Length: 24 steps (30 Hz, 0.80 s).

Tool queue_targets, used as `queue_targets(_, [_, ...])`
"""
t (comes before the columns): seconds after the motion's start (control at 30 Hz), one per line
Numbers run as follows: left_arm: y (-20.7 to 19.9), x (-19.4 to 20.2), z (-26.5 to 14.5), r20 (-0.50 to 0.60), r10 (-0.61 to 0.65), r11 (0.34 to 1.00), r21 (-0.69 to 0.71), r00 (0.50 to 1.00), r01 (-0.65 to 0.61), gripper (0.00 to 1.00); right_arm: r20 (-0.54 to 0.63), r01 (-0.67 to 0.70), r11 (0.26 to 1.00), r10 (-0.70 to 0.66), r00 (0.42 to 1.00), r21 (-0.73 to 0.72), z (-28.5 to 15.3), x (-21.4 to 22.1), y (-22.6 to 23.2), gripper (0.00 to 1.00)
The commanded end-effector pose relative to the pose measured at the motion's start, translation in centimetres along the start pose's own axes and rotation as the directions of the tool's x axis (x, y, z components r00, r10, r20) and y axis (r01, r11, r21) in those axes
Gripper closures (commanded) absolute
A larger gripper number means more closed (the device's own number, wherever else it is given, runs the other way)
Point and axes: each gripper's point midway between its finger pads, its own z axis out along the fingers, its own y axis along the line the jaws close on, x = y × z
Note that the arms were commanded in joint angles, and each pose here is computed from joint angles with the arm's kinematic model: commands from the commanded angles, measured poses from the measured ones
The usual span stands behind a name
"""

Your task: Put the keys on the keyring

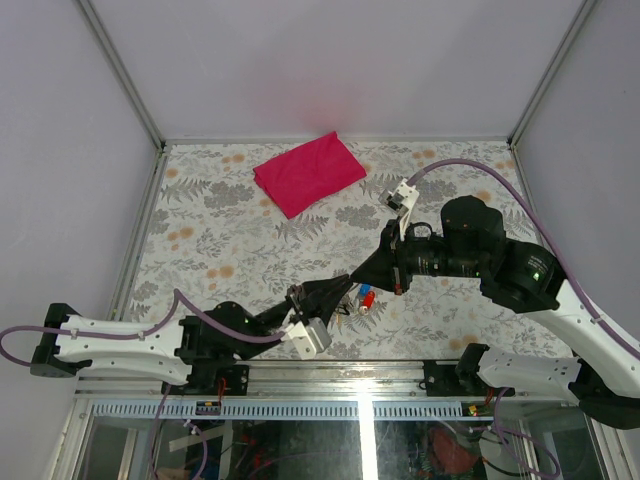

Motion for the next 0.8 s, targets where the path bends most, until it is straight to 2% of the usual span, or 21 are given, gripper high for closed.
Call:
queue_targets(0.0, [1.9, -2.6, 0.3, 0.061, -0.058, 0.997, -0.048, 0.996, 0.061, 1.00, 0.086, 0.028, 0.998, -0.023, 0.996, -0.055, -1.1, -2.1, 1.7, 1.00])
queue_targets(0.03, [2.0, -2.5, 0.3, 0.059, -0.057, 0.997, -0.051, 0.997, 0.060, 1.00, 0.096, 0.030, 0.998, -0.025, 0.995, -0.051, -1.2, -2.3, 1.7, 0.98])
queue_targets(0.17, [2.1, -1.9, 0.3, 0.025, -0.040, 0.997, -0.065, 0.999, 0.041, 1.00, 0.177, 0.047, 0.999, -0.046, 0.983, 0.000, -2.0, -3.5, 1.1, 0.70])
queue_targets(0.27, [2.3, -1.4, 0.4, -0.007, -0.034, 0.996, -0.078, 0.999, 0.033, 1.00, 0.259, 0.064, 0.998, -0.069, 0.964, 0.029, -3.1, -4.3, 0.8, 0.59])
queue_targets(0.37, [2.4, -1.0, 0.4, -0.034, -0.026, 0.996, -0.087, 0.999, 0.023, 1.00, 0.300, 0.058, 0.996, -0.078, 0.951, 0.074, -3.7, -4.3, -0.1, 0.56])
queue_targets(0.6, [2.3, 0.0, 0.5, -0.109, -0.020, 0.997, -0.079, 0.994, 0.012, 1.00, 0.266, 0.019, 0.985, -0.064, 0.962, 0.170, -3.6, -1.8, -2.8, 0.55])
queue_targets(0.7, [2.1, 0.9, 0.3, -0.180, -0.027, 0.998, -0.066, 0.983, 0.015, 1.00, 0.252, -0.060, 0.950, -0.020, 0.967, 0.305, -3.9, -0.2, -5.8, 0.54])
queue_targets(0.77, [2.0, 1.6, 0.1, -0.225, -0.044, 0.997, -0.070, 0.973, 0.029, 1.00, 0.236, -0.122, 0.902, 0.023, 0.971, 0.415, -4.2, 1.4, -8.3, 0.53])
